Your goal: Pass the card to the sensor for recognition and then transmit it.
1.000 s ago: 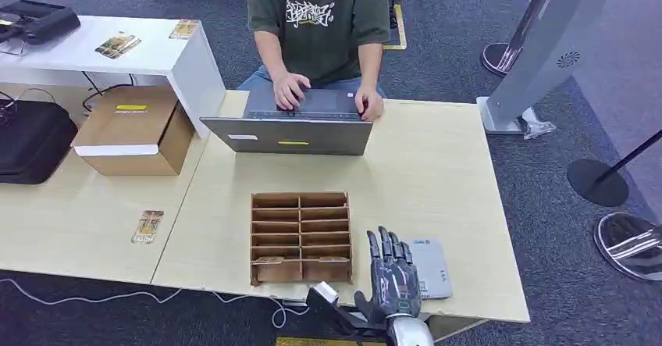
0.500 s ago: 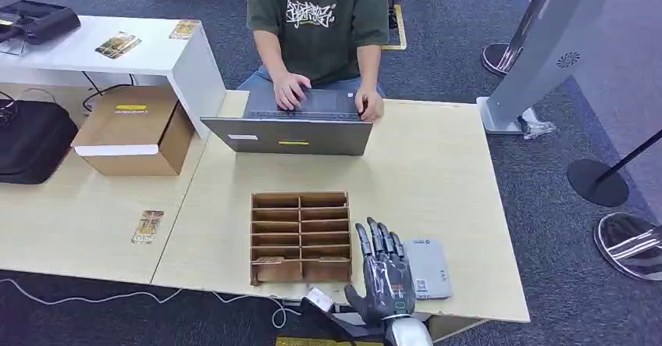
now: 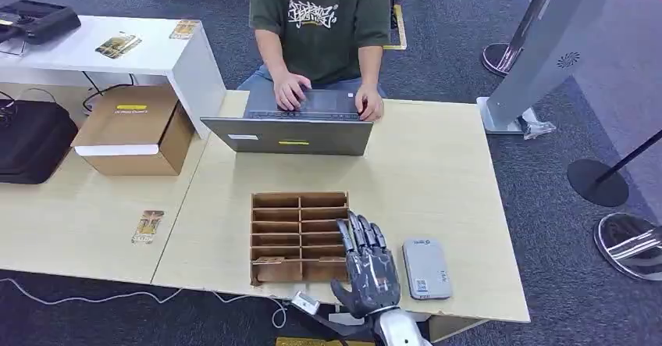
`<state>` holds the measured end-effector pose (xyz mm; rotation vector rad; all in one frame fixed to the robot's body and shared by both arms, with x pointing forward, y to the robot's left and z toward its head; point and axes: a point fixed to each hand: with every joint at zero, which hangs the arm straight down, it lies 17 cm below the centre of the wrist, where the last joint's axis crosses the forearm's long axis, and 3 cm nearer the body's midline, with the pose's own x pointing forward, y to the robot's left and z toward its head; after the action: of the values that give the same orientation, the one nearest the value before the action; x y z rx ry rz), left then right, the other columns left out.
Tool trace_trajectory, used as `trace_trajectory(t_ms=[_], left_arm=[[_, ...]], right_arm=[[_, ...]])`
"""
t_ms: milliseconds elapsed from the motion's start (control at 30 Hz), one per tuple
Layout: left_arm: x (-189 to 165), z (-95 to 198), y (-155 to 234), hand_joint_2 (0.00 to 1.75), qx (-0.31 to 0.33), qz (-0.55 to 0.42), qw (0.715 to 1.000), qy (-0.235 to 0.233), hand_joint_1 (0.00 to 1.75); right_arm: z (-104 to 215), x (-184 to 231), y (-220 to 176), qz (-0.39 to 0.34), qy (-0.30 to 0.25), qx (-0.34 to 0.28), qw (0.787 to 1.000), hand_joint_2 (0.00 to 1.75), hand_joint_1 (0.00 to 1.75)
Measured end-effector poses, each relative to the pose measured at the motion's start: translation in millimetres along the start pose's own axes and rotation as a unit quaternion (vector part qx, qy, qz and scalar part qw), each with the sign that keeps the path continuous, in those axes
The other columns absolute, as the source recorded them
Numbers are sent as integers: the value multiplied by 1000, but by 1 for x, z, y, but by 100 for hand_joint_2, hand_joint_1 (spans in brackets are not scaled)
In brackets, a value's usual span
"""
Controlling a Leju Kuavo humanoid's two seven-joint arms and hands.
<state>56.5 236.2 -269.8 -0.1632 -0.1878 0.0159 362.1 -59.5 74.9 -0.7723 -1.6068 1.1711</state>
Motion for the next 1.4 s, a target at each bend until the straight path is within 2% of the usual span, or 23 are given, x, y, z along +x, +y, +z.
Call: trace_trajectory(t_ms=[533,1033,1400], left_arm=[[-1,0,-1,0,-2,1,1000,2,0],[-6,1,-10,0,-18,5,1000,0,0],[-9,2,-11,0,-19,12,1000,1,0]], right_arm=[[-17,7,19,7,-12,27,1000,175,0],[-21,8,3,76,-14,3,997,175,0],[-15,5,1,80,-11,1,997,175,0]])
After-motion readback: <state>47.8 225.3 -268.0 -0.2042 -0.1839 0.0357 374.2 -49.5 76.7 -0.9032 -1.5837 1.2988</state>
